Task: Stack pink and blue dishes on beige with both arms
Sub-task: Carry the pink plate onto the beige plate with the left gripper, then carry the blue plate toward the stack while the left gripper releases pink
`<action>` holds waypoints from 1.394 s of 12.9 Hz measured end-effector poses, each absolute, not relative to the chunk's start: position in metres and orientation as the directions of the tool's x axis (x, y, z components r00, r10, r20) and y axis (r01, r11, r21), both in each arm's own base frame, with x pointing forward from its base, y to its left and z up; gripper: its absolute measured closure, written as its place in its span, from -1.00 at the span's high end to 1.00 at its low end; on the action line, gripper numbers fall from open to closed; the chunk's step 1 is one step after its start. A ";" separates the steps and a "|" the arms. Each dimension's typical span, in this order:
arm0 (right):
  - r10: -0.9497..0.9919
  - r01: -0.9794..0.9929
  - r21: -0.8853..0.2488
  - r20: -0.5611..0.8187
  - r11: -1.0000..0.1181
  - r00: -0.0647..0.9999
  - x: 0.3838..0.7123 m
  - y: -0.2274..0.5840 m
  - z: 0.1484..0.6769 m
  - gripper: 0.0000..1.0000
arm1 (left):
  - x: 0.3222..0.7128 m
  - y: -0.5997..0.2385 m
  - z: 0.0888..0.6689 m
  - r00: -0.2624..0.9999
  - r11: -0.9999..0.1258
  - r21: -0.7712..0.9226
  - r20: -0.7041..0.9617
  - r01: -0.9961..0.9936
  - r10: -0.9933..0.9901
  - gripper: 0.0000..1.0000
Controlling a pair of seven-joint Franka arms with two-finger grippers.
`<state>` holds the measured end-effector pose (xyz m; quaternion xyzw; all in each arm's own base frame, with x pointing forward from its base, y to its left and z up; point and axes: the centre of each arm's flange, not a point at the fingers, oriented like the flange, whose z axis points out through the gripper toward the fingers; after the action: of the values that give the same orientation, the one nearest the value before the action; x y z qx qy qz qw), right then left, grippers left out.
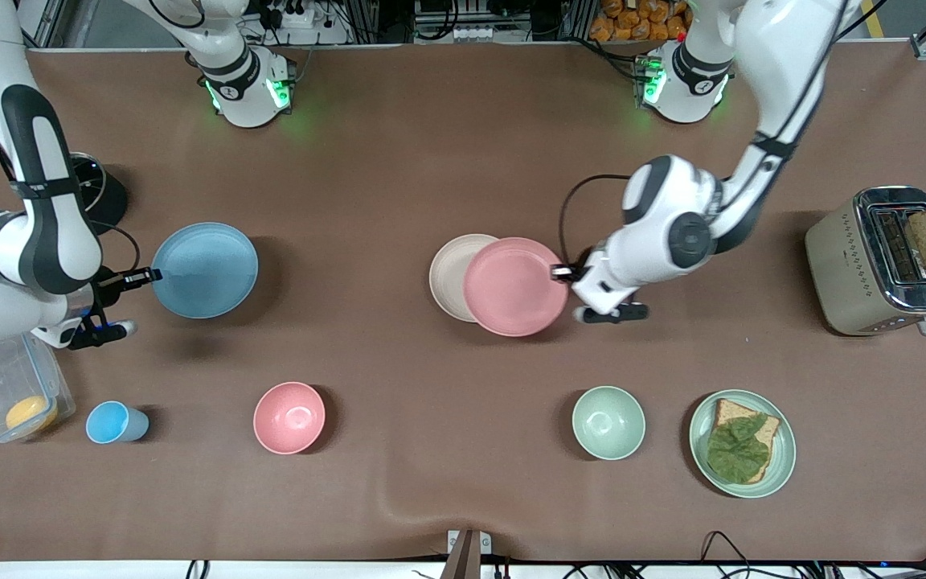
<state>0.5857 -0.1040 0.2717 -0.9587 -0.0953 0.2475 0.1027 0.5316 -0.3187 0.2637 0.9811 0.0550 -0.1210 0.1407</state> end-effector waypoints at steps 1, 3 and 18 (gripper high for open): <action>0.235 0.133 -0.244 -0.454 -0.961 0.859 0.587 -0.104 0.273 -0.93 | 0.526 -0.328 0.253 0.962 -0.954 0.261 -0.262 0.150 0.080 -0.91; 0.240 0.137 -0.247 -0.456 -0.959 0.857 0.588 -0.101 0.276 -0.93 | 0.520 -0.340 0.240 0.958 -0.952 0.258 -0.272 0.168 0.095 -0.91; 0.226 0.076 -0.299 -0.508 -0.951 0.831 0.599 0.010 0.298 -0.93 | 0.489 -0.370 0.201 0.948 -0.953 0.222 -0.289 0.204 0.136 -0.91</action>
<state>0.5990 0.0099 0.2984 -0.9475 -0.0797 0.2793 0.1341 0.4894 -0.3700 0.2005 0.9788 0.0868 -0.1363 0.1256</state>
